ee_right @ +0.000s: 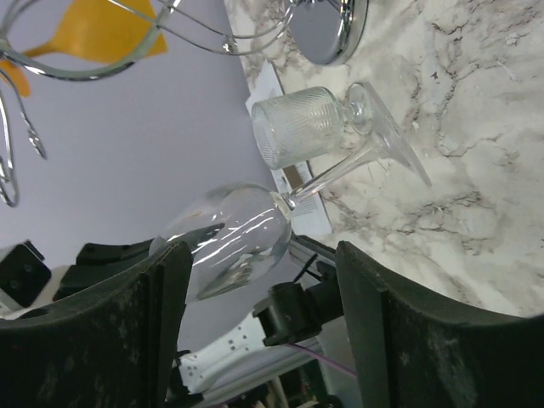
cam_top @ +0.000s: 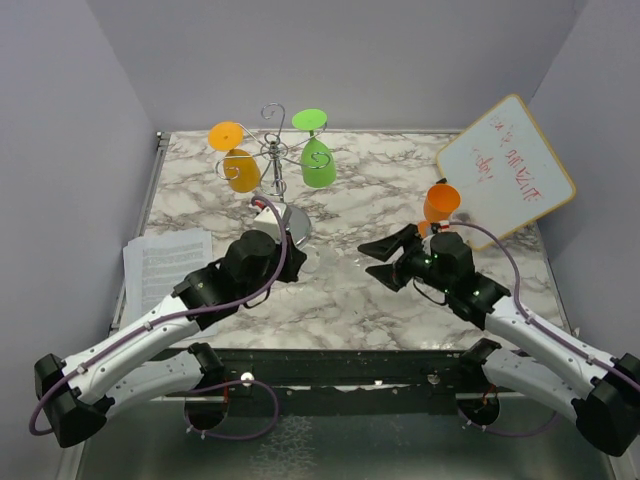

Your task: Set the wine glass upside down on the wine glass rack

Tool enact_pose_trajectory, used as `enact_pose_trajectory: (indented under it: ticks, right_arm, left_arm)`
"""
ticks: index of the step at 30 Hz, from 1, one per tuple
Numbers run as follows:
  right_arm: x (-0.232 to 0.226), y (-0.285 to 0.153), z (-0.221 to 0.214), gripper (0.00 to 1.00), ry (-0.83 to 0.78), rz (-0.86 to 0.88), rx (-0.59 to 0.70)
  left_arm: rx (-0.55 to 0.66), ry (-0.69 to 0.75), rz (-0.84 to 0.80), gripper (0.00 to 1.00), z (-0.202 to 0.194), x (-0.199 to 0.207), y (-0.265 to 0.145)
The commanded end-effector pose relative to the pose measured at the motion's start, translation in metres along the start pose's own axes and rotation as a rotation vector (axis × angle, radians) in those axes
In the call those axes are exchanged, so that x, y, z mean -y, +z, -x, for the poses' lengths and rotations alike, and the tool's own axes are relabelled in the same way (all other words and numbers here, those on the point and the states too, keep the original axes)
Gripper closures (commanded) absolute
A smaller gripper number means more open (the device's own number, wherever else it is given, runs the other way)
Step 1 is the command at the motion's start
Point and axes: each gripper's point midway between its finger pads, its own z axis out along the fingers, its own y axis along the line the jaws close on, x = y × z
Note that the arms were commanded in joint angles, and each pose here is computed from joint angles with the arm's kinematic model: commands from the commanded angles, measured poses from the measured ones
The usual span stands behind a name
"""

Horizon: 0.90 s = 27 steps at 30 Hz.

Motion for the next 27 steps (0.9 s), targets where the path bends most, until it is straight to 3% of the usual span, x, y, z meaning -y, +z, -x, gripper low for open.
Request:
enact_pose_trajectory:
  ticks: [1, 9, 17, 27]
  right_arm:
    - [-0.011, -0.004, 0.016, 0.26, 0.176, 0.003, 0.095]
    - [-0.024, -0.008, 0.032, 0.28, 0.31, 0.04, 0.176]
    - [-0.039, -0.002, 0.031, 0.35, 0.352, 0.063, 0.154]
    - [-0.049, 0.01, 0.029, 0.38, 0.381, 0.095, 0.116]
  left_arm:
    - [0.228, -0.049, -0.073, 1.0, 0.05, 0.025, 0.003]
    - [0.346, -0.097, -0.162, 1.0, 0.061, 0.044, 0.002]
    - [0.431, -0.114, -0.187, 1.0, 0.07, 0.051, -0.002]
    - [0.446, -0.11, -0.192, 1.0, 0.071, 0.056, 0.003]
